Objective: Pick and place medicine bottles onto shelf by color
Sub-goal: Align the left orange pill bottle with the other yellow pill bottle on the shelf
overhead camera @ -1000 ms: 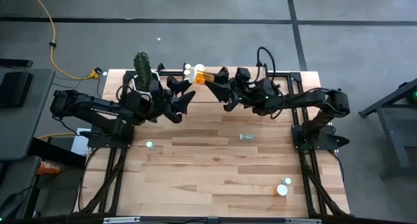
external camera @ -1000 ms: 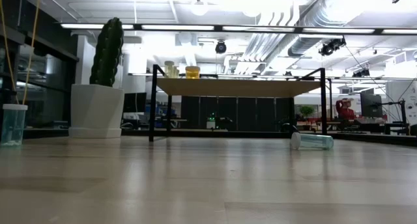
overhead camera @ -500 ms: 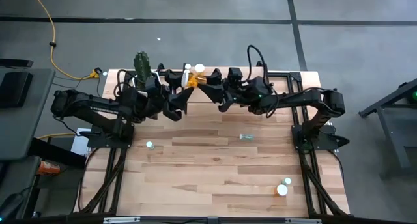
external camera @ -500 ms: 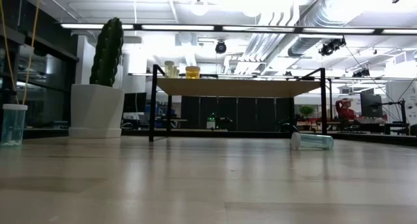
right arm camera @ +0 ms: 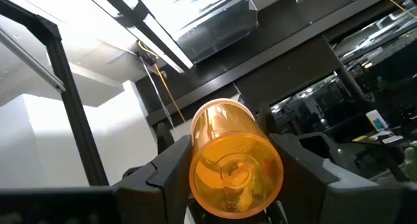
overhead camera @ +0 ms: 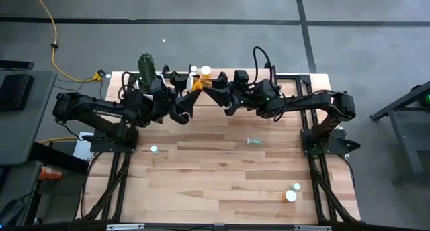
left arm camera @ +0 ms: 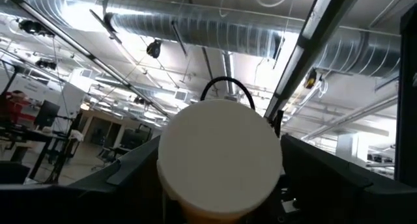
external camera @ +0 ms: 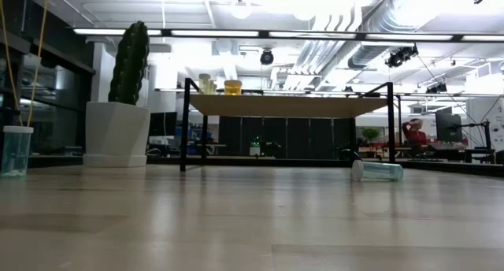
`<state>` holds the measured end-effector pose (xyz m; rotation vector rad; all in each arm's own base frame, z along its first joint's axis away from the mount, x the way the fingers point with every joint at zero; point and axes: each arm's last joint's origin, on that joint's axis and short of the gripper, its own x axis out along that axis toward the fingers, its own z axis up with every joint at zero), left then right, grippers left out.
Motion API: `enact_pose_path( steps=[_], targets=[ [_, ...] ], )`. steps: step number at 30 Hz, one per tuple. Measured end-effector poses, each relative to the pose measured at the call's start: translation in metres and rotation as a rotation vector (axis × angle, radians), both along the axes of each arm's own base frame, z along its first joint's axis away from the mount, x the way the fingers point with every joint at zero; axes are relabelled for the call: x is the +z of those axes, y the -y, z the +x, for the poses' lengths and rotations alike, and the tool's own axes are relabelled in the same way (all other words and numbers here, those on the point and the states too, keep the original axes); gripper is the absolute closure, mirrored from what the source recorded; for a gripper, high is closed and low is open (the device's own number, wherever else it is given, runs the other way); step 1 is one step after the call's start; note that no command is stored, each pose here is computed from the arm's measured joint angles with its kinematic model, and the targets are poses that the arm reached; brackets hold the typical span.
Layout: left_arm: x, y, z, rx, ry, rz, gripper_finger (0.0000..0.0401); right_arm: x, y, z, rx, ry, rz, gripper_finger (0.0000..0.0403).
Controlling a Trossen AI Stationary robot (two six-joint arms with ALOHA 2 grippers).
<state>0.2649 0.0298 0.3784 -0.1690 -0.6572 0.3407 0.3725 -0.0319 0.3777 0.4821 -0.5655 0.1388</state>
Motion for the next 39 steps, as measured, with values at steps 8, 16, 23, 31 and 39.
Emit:
enact_pose_path(
  steps=[8, 16, 23, 31, 39],
  targets=[
    [0.000, 0.000, 0.000, 0.002, -0.001, -0.002, 0.0169, 0.000, 0.000, 0.000, -0.001, 0.000, -0.002, 0.0229],
    [0.000, -0.001, 0.000, 0.018, -0.001, -0.013, 0.0212, 0.000, 0.000, 0.000, -0.002, -0.001, -0.001, 0.0229],
    [-0.001, -0.001, 0.000, 0.024, -0.002, -0.020, 0.0218, 0.000, 0.000, 0.000, -0.002, -0.002, 0.000, 0.0229],
    [-0.001, -0.001, 0.000, 0.032, -0.008, -0.039, 0.0219, 0.000, 0.005, 0.000, 0.008, -0.001, 0.044, 0.0191],
    [0.002, -0.001, -0.007, 0.040, -0.045, -0.037, 0.0219, 0.001, 0.025, -0.004, 0.035, -0.016, 0.001, 0.0122]
  ],
)
